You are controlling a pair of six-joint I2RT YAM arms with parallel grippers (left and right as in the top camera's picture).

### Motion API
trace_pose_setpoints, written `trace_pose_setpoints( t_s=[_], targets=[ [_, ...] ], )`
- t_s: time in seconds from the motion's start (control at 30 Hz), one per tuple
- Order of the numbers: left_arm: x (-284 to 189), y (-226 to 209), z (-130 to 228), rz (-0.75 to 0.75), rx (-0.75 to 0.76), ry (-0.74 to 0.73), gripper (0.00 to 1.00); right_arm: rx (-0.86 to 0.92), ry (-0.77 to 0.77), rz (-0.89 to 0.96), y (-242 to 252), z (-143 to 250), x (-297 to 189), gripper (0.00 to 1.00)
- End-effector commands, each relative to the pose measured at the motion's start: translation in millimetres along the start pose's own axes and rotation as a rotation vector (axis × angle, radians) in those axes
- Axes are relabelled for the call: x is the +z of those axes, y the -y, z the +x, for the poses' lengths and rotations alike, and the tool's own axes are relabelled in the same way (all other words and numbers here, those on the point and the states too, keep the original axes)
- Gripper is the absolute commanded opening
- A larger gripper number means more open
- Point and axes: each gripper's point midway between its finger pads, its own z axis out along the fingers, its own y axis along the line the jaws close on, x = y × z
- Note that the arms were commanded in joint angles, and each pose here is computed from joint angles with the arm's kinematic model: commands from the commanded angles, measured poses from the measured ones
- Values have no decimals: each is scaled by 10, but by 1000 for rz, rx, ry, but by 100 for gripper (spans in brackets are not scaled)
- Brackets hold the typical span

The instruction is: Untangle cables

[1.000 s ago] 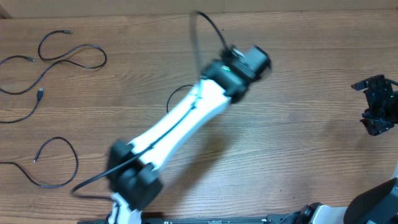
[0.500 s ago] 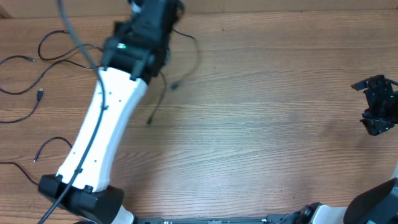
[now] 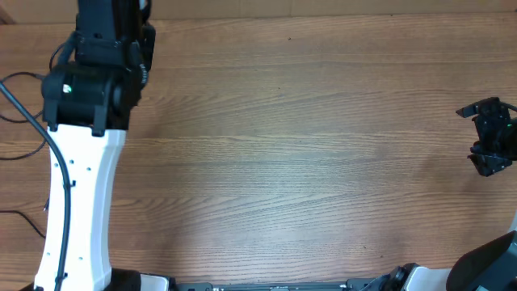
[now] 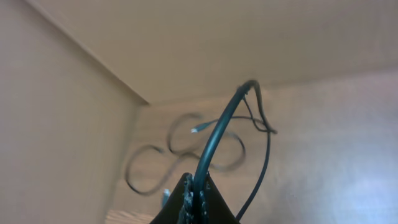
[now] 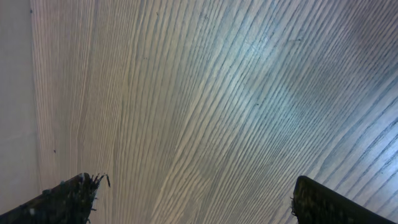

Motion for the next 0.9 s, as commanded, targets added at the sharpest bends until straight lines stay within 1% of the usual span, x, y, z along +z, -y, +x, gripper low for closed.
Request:
trace_pose_setpoints(
  t_s=[0.0,0.07,0.2,0.27,0.47,0.63,0.77,0.87],
  targets=[
    [193,152,153,150,25,-46,4,-6,26,-21,-62,-44,-81,100],
    [249,143,222,187,49,-63,4,-6,26,-21,-62,-44,-81,100],
    [281,256,377,325,141,-92,4,-6,26,-21,-62,-44,-81,100],
    [308,275,452,366,150,-112,4,-6,26,-21,-62,-44,-81,100],
    [544,121,784,353,121,-248,4,-6,26,-21,-62,-44,-81,100],
    [817,72,951,348,97,-316,6,-6,26,-21,-62,-44,-81,100],
    [1043,199,1087,372,44,-381,6,-6,27,-21,-63,-44,-82,100],
    [1213,435,1201,438,-17,-438,6,-6,26,-21,-62,-44,-81,100]
  ],
)
